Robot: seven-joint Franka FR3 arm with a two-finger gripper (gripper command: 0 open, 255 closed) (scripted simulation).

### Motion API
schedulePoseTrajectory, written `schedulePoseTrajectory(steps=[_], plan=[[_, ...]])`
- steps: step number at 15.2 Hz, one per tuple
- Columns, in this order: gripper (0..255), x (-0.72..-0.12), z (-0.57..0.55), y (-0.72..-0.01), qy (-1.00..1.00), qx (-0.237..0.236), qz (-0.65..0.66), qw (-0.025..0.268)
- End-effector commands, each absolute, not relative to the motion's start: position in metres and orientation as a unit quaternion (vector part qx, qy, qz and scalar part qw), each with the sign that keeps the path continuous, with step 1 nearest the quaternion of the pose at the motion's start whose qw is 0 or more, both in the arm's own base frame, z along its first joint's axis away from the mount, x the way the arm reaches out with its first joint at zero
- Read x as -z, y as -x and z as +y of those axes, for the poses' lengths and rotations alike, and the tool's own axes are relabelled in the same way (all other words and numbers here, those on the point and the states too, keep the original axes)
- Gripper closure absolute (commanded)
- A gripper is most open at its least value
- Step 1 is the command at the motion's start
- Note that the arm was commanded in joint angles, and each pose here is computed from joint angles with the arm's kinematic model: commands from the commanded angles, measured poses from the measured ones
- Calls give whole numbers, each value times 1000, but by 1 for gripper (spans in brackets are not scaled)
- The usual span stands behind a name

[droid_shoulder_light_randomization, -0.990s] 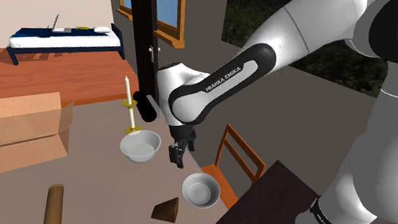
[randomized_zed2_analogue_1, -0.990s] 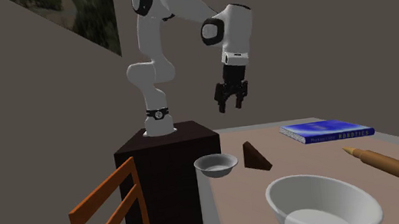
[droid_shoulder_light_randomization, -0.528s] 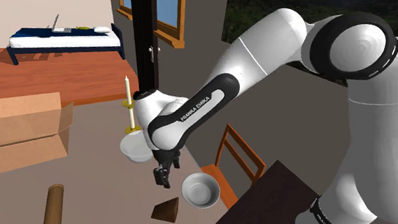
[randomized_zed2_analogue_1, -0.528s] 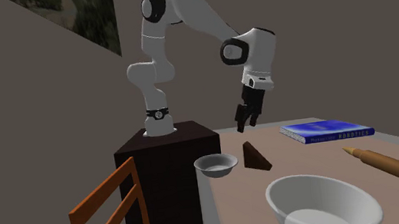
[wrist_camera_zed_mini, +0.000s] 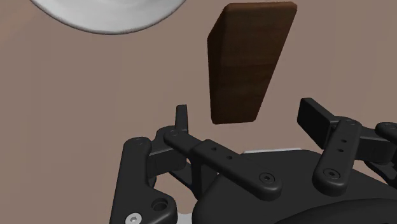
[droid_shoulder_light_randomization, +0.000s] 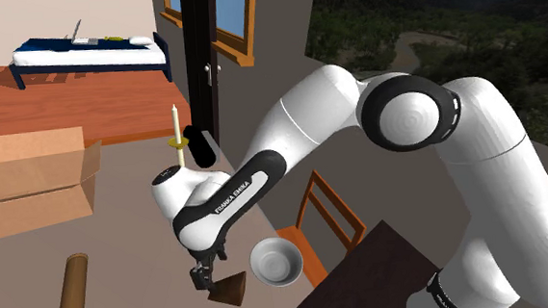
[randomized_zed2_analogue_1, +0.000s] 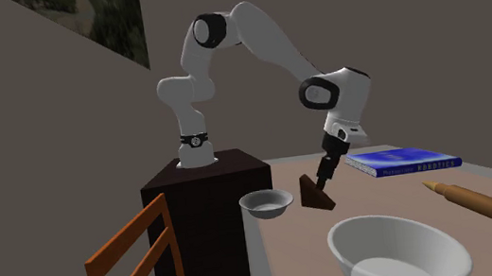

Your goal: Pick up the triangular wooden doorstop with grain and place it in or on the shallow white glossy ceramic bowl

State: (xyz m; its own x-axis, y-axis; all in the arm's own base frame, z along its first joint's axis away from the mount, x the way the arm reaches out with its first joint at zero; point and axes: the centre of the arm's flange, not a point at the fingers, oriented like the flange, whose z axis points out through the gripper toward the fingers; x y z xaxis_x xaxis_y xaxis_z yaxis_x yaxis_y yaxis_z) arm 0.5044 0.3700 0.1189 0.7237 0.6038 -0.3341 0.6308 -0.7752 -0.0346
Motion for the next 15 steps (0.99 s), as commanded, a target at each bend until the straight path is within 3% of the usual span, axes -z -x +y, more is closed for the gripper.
schedulePoseTrajectory(steps=[1,15], plan=[[0,-101,384,-504,-921,171,347,43],[0,-64,376,-492,-921,171,347,43]])
